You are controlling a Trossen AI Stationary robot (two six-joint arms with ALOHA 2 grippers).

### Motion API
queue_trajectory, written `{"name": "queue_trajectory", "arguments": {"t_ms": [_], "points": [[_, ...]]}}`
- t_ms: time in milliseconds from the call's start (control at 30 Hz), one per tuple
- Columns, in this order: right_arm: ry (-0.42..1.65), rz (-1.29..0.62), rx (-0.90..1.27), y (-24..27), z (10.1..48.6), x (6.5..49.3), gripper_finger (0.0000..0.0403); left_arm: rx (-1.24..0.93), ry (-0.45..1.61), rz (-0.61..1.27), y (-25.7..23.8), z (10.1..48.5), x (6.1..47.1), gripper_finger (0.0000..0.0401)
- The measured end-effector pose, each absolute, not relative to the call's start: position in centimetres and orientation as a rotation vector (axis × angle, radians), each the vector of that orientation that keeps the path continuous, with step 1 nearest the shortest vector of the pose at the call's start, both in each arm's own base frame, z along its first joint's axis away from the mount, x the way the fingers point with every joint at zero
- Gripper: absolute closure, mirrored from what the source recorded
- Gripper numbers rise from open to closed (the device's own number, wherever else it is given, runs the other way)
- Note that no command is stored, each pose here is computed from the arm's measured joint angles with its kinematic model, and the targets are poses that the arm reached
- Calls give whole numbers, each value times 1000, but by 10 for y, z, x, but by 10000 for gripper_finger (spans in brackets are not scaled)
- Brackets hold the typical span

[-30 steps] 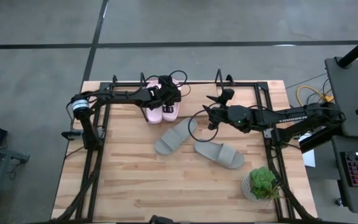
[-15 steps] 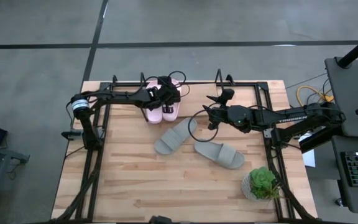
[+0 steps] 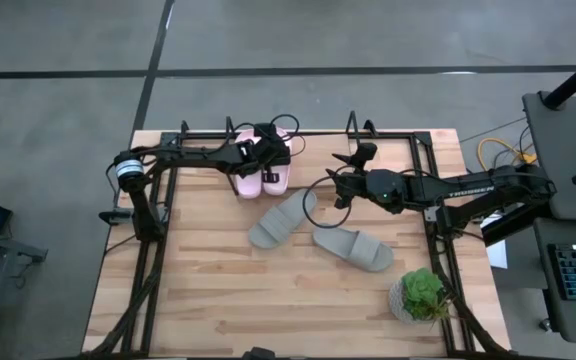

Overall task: Pick and place slides into the shelf
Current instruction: Put the pink slides on the shelf

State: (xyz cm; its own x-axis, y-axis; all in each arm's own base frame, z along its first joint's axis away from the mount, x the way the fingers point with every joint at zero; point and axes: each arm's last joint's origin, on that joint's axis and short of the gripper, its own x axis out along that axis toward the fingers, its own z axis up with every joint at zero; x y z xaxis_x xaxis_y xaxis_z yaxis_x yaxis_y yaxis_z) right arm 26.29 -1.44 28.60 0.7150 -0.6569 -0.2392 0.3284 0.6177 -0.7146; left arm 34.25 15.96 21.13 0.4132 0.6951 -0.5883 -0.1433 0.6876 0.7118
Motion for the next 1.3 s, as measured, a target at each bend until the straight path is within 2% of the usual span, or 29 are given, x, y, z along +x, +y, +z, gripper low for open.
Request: {"name": "queue_trajectory", "arguments": {"t_ms": [233,1133,1300], "points": [[519,-597,-695,-14,286,263,197,618,1028,642,160,212,341,399],[519,-597,-695,-14,286,263,197,673,1092,614,160,209,339,400],[519,-597,-695,-14,286,263,197,671,1091,614,160,210,339,377]]}}
